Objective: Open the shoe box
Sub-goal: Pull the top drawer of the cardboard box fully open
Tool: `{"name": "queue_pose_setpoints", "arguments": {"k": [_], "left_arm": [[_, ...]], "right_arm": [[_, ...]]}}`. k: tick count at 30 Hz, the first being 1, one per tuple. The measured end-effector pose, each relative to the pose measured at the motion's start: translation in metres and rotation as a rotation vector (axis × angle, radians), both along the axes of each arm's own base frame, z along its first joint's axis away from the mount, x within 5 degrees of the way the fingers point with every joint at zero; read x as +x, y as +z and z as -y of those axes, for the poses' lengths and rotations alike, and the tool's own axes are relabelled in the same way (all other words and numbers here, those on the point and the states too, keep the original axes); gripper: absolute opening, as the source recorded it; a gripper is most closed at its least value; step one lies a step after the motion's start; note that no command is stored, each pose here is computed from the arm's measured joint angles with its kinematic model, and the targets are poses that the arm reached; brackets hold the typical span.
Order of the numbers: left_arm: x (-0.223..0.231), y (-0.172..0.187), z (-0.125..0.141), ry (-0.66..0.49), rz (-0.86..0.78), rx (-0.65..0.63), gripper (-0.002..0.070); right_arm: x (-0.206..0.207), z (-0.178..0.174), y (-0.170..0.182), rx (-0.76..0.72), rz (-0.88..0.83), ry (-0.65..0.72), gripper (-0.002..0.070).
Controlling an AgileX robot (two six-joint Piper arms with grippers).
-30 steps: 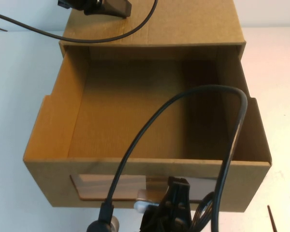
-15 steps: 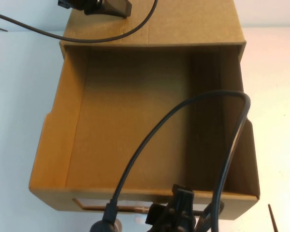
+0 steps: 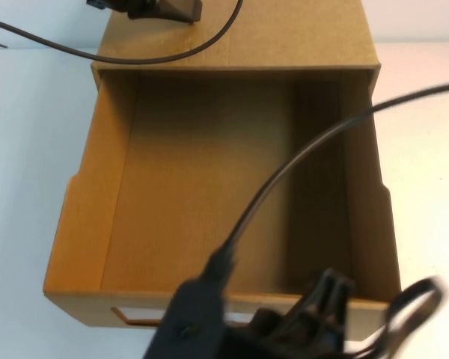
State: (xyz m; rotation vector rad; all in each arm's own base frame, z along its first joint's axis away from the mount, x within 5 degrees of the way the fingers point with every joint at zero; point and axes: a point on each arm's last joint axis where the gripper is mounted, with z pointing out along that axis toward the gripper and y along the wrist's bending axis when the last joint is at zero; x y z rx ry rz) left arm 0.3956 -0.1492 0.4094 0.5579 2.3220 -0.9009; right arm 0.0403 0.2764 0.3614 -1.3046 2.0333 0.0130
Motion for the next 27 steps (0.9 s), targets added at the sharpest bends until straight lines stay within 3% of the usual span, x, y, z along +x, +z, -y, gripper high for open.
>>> {"name": "queue_pose_setpoints", "arguments": {"k": [5,11,15,19,27], "left_arm": [[-0.008,0.013,-0.004,0.005,0.039,0.028,-0.0005],[-0.036,0.057,-0.011,0.006,0.164,0.004,-0.0005],[-0.062,0.088,-0.017,0.004,0.254,-0.009,-0.0005],[-0.088,0.111,-0.024,-0.006,0.344,0.000,-0.0005],[-0.133,0.145,-0.051,0.093,0.521,0.170,-0.0005]], "right_arm": [[0.002,0.023,0.028,0.104,0.012,-0.015,0.0223],[0.012,0.041,0.049,0.188,0.094,-0.060,0.0112],[0.034,0.059,0.059,0.230,0.122,-0.162,0.0053],[0.060,0.085,0.070,0.264,0.163,-0.297,0.0038],[0.089,0.162,0.097,0.345,0.252,-0.562,-0.0003]]}}
